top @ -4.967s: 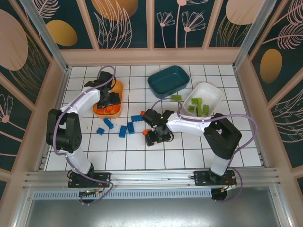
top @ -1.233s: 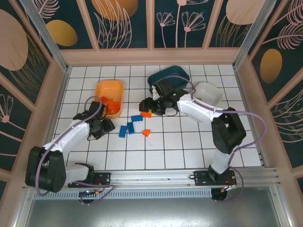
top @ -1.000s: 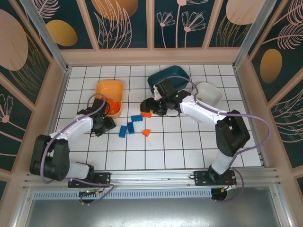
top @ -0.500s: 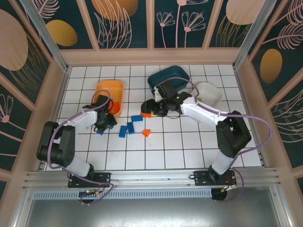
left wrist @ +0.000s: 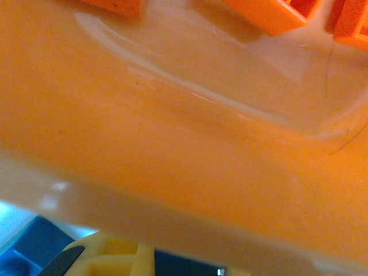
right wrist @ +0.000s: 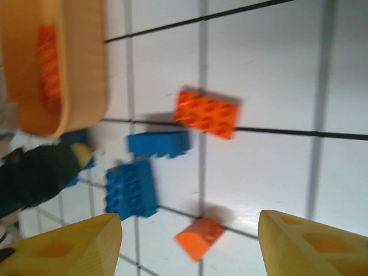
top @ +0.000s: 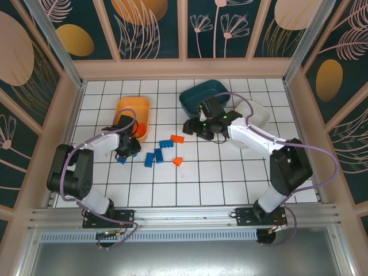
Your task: Sort the legos into containers by color
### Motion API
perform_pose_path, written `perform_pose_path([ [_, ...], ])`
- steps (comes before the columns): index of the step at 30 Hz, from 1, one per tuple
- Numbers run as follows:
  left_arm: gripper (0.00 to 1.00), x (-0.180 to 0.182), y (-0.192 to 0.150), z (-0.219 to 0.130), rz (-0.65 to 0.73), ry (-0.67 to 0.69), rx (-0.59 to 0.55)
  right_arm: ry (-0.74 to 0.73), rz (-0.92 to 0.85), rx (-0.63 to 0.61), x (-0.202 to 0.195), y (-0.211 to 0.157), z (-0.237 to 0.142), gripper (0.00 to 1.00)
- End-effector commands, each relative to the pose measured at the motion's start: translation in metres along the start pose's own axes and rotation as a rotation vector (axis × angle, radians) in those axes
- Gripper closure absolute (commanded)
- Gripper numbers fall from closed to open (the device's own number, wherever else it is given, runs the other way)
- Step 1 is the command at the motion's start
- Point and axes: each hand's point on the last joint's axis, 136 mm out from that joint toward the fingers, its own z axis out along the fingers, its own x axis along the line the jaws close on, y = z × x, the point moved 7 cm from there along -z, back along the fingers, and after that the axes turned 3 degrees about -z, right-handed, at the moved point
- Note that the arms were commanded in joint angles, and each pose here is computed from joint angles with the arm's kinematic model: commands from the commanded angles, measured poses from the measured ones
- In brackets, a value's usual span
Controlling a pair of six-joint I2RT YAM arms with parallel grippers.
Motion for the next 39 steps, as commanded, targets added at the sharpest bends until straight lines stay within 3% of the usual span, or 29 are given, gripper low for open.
perform_pose_path([
  [1, 0.89, -0.004, 0.000, -0.017, 0.009, -0.045, -0.015, -0.206, 0.012, -0.036, -0.036, 0.008, -0.006, 0.36],
  [7, 0.90, -0.008, -0.006, -0.047, 0.001, -0.144, -0.020, -0.484, -0.128, -0.077, -0.080, 0.049, -0.006, 0.31],
  [19, 0.91, -0.025, -0.006, -0.109, 0.024, -0.312, -0.024, -0.635, -0.302, -0.103, -0.089, 0.089, 0.024, 0.27],
  [23, 0.91, -0.038, 0.002, -0.130, 0.042, -0.377, -0.040, -0.638, -0.338, -0.109, -0.085, 0.098, 0.027, 0.27],
  [28, 0.91, -0.074, 0.024, -0.160, 0.066, -0.592, -0.081, -0.542, -0.362, -0.104, -0.078, 0.103, 0.032, 0.27],
  [39, 0.92, -0.148, 0.087, -0.176, 0.143, -0.770, -0.101, -0.511, -0.414, -0.021, -0.093, 0.114, 0.065, 0.28],
])
